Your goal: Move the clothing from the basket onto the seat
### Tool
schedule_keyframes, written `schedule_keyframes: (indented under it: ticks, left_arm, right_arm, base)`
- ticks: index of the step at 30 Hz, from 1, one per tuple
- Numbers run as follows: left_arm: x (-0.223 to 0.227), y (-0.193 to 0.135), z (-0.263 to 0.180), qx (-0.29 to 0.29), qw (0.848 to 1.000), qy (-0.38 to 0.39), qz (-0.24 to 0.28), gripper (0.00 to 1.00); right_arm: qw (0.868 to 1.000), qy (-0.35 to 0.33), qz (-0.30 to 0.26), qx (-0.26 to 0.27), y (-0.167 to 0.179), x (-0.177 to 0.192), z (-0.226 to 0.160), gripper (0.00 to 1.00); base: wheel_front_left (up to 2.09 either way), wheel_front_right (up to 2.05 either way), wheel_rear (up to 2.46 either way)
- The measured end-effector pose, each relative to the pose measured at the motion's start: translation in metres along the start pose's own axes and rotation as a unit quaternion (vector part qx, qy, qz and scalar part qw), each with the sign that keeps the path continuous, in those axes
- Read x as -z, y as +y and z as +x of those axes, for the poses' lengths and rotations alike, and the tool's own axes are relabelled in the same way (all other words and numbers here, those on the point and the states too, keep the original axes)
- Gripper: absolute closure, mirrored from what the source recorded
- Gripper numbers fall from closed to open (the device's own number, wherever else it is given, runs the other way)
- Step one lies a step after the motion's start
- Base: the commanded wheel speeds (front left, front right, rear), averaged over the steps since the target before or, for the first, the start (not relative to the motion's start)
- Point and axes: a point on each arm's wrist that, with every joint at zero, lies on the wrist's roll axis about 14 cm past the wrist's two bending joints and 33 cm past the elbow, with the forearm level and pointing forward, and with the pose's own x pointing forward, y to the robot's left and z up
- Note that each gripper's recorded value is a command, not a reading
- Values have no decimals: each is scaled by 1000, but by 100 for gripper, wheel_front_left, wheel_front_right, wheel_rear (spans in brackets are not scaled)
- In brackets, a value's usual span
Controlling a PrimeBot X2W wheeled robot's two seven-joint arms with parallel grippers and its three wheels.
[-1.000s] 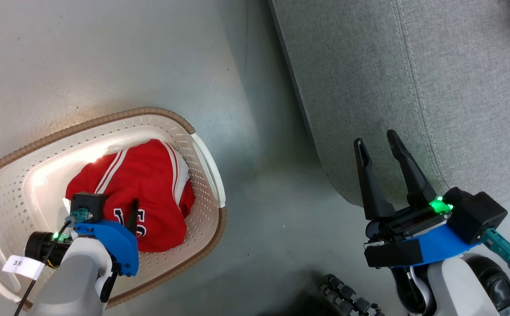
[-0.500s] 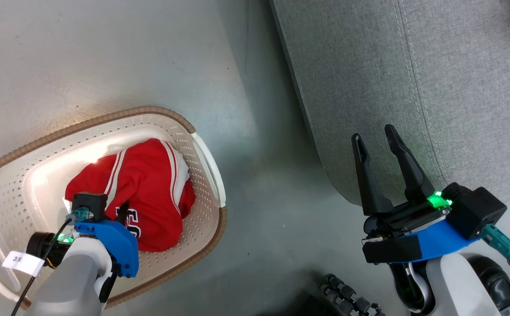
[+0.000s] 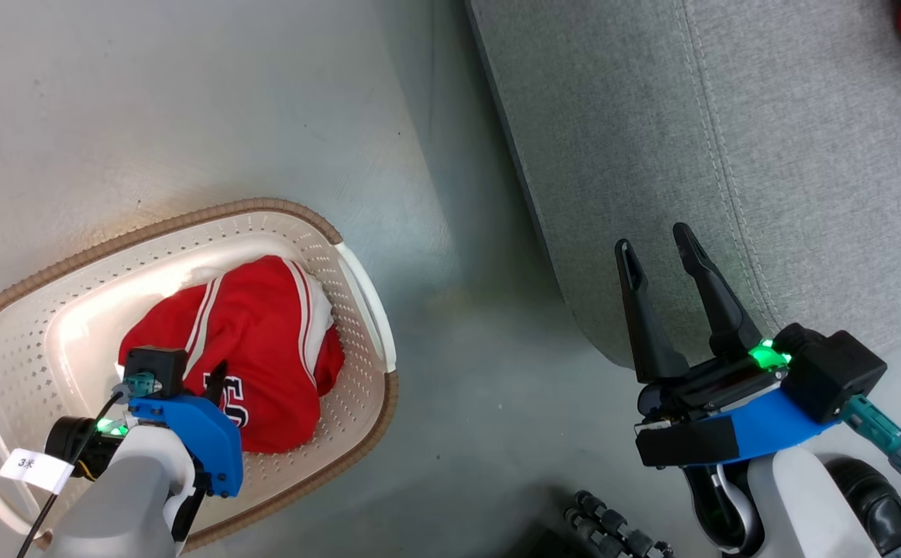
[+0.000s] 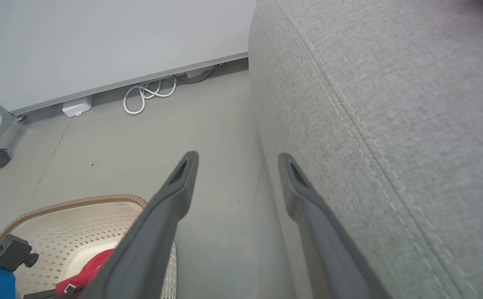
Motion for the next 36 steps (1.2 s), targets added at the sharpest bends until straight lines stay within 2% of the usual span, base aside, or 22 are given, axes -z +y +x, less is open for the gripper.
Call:
schedule_keyframes:
  ticks: [9, 25, 36]
  left_arm:
    - [-13, -9, -13, 1, 1000, -18, 8, 100]
    - [-53, -45, -81, -3, 994, -109, 22, 100]
    - [-86, -78, -140, 2, 978, -205, 31, 100]
  right_arm:
    - [1000, -23, -1, -5, 3, -17, -5, 0]
    - [995, -90, -14, -51, 33, -64, -26, 0]
    - [989, -116, -19, -88, 59, -88, -53, 0]
  base:
    - [0, 0, 0]
    - [0, 0, 0]
    - [0, 0, 0]
